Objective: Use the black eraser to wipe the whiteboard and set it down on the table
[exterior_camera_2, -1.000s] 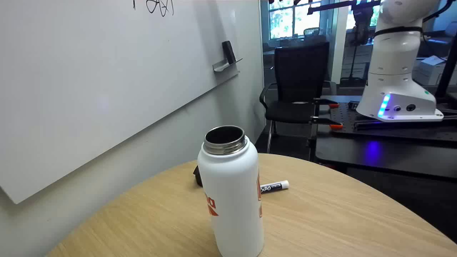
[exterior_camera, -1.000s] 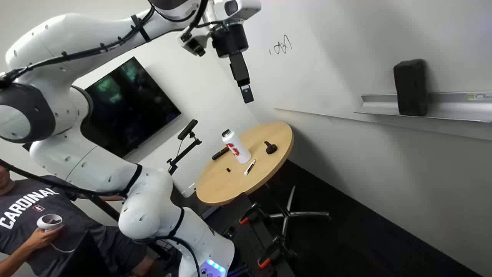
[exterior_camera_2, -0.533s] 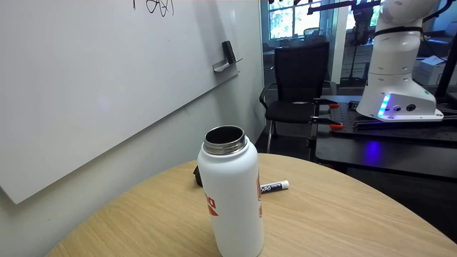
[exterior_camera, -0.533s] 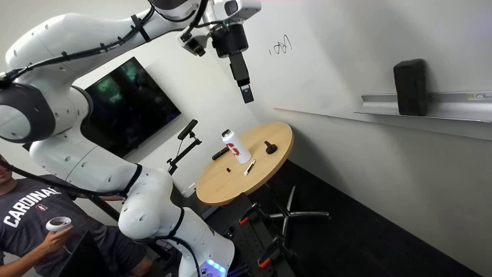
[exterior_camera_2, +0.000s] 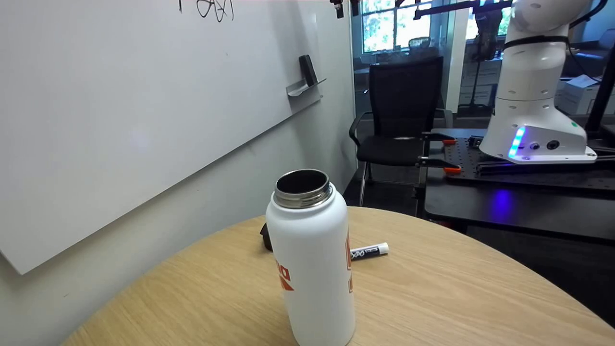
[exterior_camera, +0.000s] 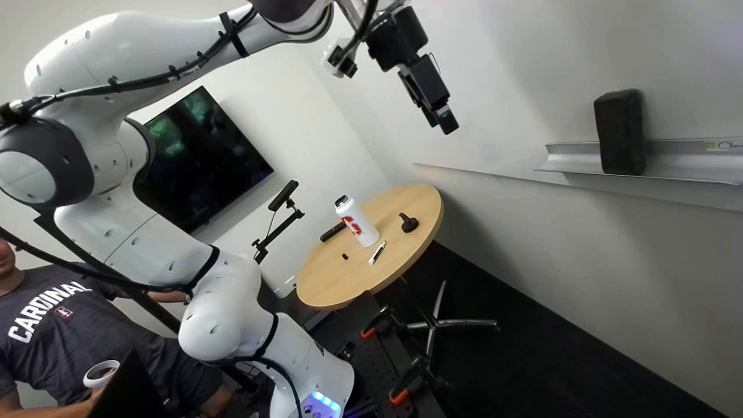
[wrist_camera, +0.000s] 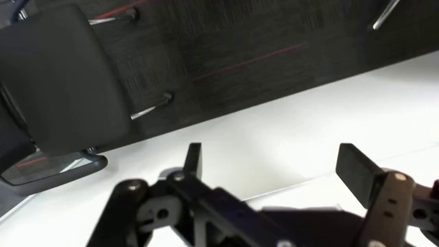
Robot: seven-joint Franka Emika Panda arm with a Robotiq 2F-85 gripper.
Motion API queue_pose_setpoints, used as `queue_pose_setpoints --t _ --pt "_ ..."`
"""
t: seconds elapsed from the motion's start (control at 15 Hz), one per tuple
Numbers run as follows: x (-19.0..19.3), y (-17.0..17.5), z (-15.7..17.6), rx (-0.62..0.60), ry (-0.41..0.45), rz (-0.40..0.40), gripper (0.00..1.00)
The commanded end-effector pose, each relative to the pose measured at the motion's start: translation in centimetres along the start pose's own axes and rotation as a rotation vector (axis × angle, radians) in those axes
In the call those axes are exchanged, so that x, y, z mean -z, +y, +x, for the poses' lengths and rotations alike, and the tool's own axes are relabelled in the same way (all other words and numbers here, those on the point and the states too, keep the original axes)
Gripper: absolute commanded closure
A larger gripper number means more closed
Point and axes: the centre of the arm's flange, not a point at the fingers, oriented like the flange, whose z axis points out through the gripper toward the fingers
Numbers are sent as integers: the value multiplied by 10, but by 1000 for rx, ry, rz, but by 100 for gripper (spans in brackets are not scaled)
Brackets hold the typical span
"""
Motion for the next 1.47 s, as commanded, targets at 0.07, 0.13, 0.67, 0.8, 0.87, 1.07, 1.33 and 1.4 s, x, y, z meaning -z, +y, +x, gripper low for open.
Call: queue_pose_setpoints --t 0.07,0.13,0.67,0.8,0.87,1.07,1.33,1.4 --pt "-18 12 18 -28 36 38 0" --pt "-26 15 23 -39 37 43 0" --pt "-52 13 28 -19 188 14 0" --pt "-70 12 32 11 314 55 0" --pt "-80 12 34 9 370 74 0" --pt "-101 15 30 21 526 109 0" --pt "-140 26 19 88 659 133 0" --pt "-148 26 15 92 658 109 0"
